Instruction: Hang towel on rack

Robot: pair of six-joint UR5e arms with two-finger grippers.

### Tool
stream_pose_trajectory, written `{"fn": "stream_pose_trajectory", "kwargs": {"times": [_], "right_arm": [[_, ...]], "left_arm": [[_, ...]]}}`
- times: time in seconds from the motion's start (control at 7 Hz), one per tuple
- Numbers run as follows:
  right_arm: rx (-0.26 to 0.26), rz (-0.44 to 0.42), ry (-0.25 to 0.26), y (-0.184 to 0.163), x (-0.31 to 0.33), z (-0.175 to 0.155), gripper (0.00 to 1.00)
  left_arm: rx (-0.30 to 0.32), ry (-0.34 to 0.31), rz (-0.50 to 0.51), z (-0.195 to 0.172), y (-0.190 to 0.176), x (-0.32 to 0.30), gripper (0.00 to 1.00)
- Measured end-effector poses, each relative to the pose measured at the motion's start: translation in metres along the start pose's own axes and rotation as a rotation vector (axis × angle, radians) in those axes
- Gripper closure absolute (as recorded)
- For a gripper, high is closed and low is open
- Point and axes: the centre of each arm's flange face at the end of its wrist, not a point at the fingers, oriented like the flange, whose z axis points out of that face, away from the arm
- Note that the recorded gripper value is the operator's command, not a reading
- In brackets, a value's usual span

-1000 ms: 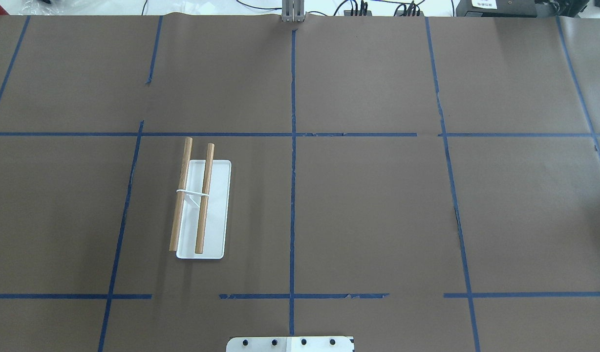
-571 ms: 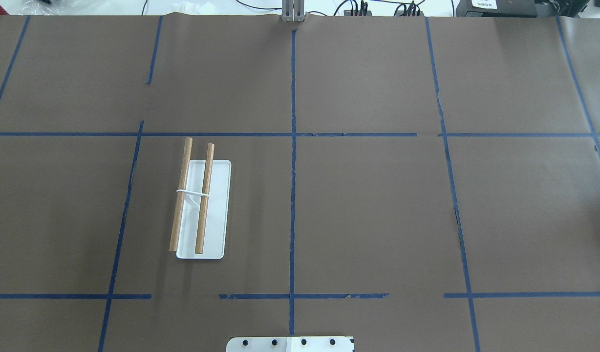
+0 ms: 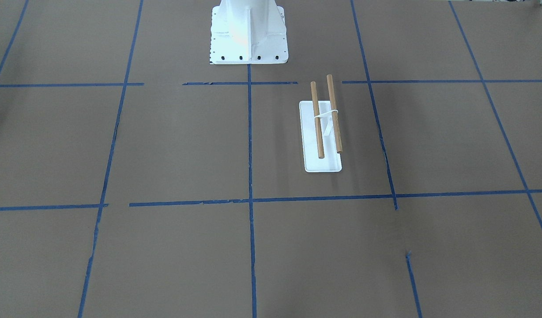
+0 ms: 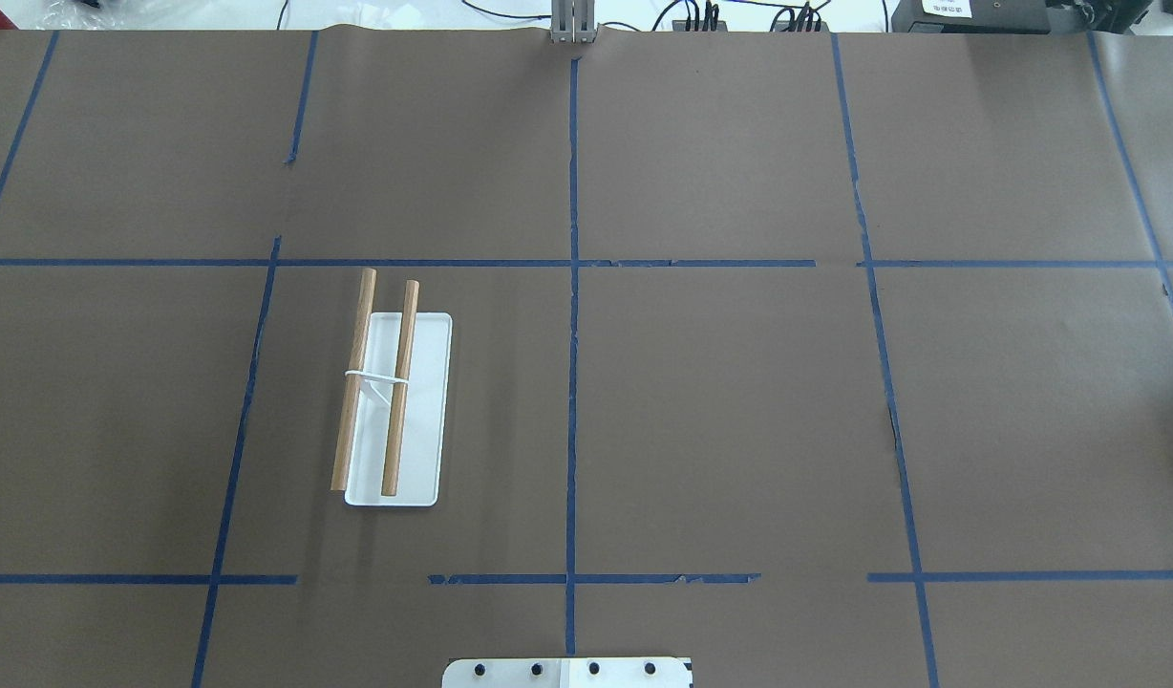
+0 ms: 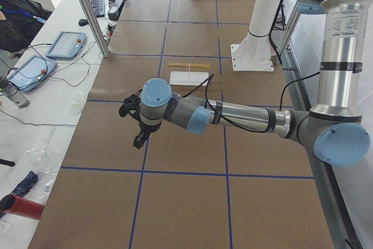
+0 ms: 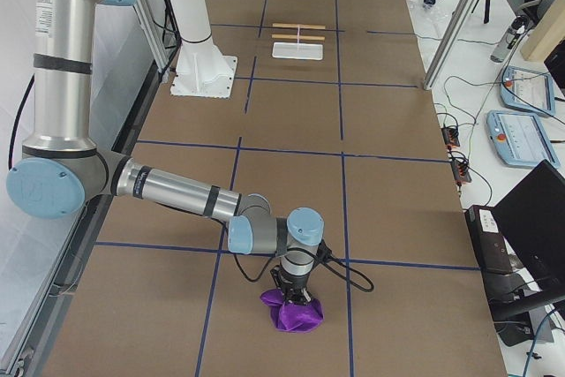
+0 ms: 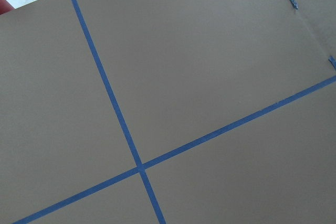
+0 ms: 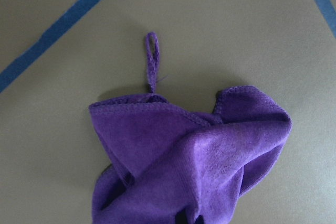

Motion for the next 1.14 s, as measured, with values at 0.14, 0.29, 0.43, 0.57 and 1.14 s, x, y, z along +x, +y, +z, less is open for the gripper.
{"fn": "stream_pose_trajectory", "kwargs": {"times": [0.14, 0.29, 0.43, 0.57, 1.14], "right_arm": [[0.020, -0.006, 0.004, -0.008, 0.000, -0.009, 1.00], [0.051, -0.014, 0.012, -0.017, -0.001, -0.024, 1.00], [0.098, -0.018, 0.014, -0.031, -0.004, -0.048, 1.00], [0.160, 0.000, -0.004, -0.054, -0.010, -0.078, 1.00], [0.387, 0.128, -0.100, -0.211, -0.059, -0.199, 1.00]], "left_arm": [[0.001, 0.000, 0.000, 0.000, 0.000, 0.000, 0.00], [0.001, 0.000, 0.001, 0.000, 0.000, 0.001, 0.00], [0.002, 0.014, 0.003, 0.000, 0.000, 0.002, 0.00], [0.006, 0.059, 0.003, 0.001, 0.001, 0.005, 0.00], [0.080, 0.180, 0.013, -0.004, -0.031, 0.049, 0.00]]}}
